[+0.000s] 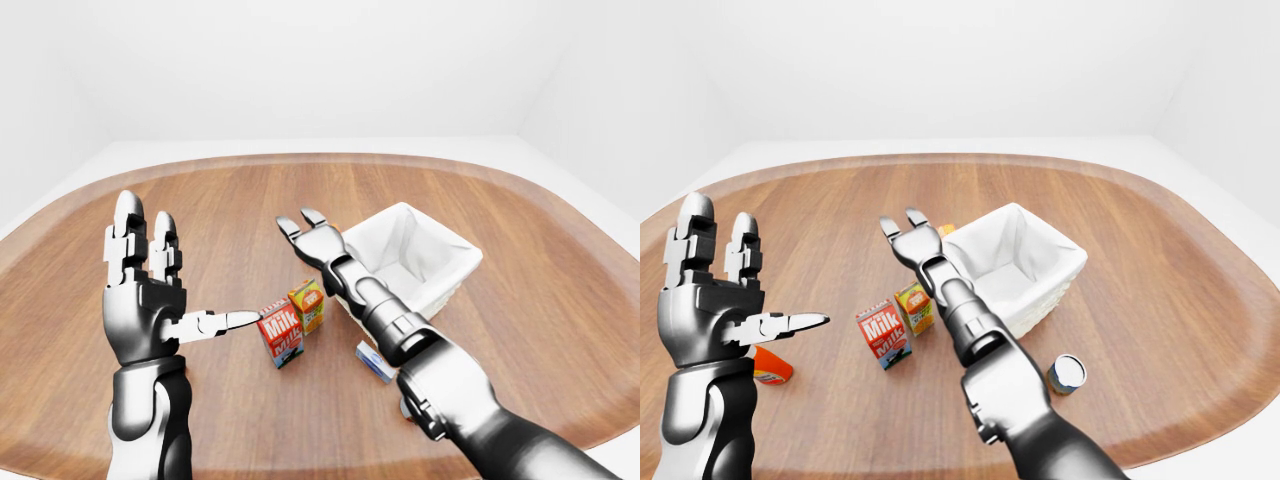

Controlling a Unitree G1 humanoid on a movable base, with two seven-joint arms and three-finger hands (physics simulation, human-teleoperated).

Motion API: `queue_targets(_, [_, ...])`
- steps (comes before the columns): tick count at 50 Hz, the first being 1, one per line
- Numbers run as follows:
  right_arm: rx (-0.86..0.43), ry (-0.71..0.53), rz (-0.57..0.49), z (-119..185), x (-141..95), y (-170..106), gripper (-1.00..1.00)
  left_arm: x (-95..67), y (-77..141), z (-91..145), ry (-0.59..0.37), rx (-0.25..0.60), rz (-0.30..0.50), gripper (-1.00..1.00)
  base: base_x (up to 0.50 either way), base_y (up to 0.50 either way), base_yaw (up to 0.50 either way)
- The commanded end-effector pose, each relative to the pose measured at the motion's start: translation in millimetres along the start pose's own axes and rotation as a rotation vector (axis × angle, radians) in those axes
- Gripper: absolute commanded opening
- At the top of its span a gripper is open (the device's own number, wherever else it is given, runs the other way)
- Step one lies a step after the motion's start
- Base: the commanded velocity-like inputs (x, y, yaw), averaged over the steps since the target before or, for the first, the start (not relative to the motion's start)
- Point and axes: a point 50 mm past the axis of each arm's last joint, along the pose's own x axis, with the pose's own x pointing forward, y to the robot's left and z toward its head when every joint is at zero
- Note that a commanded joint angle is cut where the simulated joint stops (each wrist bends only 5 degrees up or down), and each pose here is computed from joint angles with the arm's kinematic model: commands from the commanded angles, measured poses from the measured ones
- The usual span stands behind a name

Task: Pick up the orange juice, and put it in the basket.

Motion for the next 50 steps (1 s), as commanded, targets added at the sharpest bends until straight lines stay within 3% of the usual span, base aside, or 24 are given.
queue_targets(1, [-0.003, -0.002, 0.020, 3.0, -3.4, 15.1, 1.00, 0.0, 0.0, 0.0, 0.000, 0.000, 0.000, 1.00, 0.00, 0.00, 0.00])
queue_targets(50, [0.008, -0.011, -0.003, 11.5, -13.1, 41.8, 1.00, 0.0, 0.0, 0.0, 0.000, 0.000, 0.000, 1.00, 0.00, 0.00, 0.00])
